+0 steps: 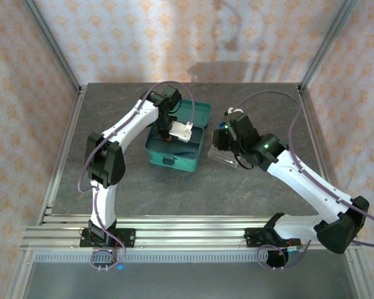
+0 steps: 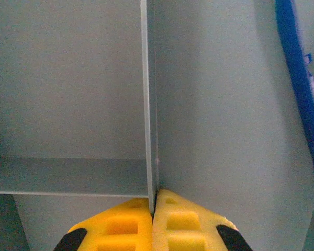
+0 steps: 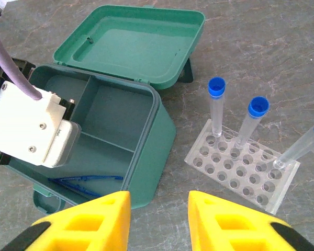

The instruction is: Organize the chemistry lab equipment

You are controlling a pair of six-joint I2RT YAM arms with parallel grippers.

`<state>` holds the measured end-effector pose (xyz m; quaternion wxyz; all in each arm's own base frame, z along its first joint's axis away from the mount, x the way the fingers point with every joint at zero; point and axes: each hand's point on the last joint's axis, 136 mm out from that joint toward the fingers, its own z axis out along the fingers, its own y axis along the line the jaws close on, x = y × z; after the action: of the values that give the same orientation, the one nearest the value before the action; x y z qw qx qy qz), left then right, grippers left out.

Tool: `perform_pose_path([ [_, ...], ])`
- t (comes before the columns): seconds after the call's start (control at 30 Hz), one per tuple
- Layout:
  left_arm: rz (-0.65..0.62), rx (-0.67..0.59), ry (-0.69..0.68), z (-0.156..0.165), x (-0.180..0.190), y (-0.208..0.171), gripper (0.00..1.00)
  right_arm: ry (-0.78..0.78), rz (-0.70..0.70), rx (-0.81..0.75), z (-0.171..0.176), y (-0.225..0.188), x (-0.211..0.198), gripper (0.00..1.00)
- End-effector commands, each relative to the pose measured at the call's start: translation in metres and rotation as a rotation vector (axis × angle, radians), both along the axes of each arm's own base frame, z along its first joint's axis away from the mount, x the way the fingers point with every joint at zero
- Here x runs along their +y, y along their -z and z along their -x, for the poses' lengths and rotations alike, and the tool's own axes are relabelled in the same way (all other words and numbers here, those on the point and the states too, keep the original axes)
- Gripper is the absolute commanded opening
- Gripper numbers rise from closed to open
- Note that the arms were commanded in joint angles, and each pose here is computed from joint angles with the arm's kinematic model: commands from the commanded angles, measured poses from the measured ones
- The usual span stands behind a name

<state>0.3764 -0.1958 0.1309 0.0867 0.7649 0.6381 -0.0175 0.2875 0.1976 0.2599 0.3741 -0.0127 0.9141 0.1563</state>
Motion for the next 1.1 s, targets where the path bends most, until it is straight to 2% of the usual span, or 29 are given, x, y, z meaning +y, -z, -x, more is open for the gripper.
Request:
perform_pose_path([
  [0.0,-0.031,0.103,-0.020,0.018,0.003,0.011,0.00,0.038,0.021,0.001,0.003,0.002,-0.012,0.34],
  [0.2,-0.047,0.231,-0.071,0.037,0.005,0.018,0.00,0.046,0.020,-0.003,0.003,0.000,-0.014,0.41],
  [0.47,-0.003,0.285,-0.163,0.050,0.000,0.017,0.00,0.041,0.016,-0.002,0.003,-0.001,-0.012,0.41],
  [0.7,0.056,0.314,-0.409,0.051,-0.010,0.018,0.00,0.049,-0.010,-0.020,0.008,-0.008,-0.017,0.41],
  [1.07,0.149,0.272,-0.739,0.048,-0.015,0.007,0.00,0.038,-0.018,0.005,0.005,-0.001,-0.009,0.40],
])
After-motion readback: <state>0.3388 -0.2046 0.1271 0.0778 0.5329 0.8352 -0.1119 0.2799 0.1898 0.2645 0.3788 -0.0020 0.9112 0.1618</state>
